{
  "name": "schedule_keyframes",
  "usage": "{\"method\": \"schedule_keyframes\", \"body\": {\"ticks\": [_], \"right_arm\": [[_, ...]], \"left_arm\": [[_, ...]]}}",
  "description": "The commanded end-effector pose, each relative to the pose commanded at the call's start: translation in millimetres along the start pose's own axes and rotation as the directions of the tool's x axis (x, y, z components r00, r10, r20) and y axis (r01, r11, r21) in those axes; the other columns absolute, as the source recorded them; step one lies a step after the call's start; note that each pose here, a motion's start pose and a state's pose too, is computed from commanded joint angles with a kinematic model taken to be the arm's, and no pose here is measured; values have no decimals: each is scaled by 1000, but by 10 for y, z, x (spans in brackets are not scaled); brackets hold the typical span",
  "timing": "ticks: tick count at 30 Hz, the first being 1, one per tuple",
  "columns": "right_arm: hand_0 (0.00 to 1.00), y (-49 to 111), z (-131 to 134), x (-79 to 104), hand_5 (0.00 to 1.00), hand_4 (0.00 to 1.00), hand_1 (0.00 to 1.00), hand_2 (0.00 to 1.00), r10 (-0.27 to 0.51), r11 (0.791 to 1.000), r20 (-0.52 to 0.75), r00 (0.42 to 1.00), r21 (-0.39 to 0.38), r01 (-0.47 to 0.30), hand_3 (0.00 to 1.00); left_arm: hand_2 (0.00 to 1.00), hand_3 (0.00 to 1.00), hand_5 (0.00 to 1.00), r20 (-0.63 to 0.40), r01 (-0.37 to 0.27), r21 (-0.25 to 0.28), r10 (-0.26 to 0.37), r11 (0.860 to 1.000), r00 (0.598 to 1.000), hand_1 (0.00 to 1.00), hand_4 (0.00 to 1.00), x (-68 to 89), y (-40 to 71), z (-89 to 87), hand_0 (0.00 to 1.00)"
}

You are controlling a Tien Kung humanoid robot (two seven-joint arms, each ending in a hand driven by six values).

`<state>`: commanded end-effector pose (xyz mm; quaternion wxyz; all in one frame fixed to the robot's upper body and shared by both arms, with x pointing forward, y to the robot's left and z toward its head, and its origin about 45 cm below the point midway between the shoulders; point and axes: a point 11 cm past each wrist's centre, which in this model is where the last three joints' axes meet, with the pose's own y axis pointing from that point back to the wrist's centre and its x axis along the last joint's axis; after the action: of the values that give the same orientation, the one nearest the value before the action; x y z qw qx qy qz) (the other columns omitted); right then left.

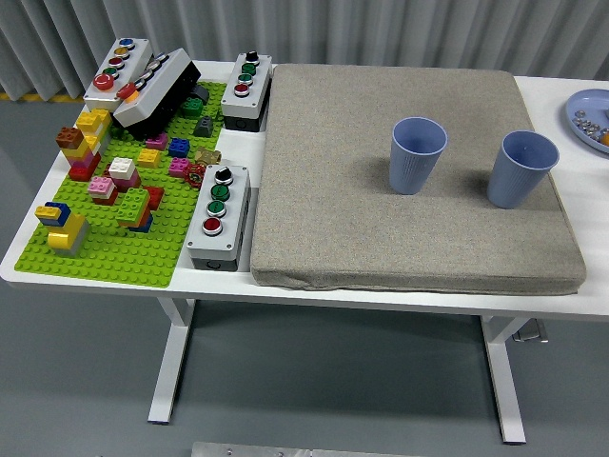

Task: Pick cup pour cup place

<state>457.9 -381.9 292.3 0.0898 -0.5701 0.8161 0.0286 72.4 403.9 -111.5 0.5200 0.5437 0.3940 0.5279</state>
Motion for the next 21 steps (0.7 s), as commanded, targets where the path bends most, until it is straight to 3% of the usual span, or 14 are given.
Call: {"method": "schedule_keyframes", "body": {"ticks": [21], "right_arm": [[884,47,98,-173,998,817,775,776,-49,999,-19,999,-21,49,794]], "left_arm": [[830,727,998,-21,-8,2,8,1000,1000,754,517,8,-1,-20,806]]}}
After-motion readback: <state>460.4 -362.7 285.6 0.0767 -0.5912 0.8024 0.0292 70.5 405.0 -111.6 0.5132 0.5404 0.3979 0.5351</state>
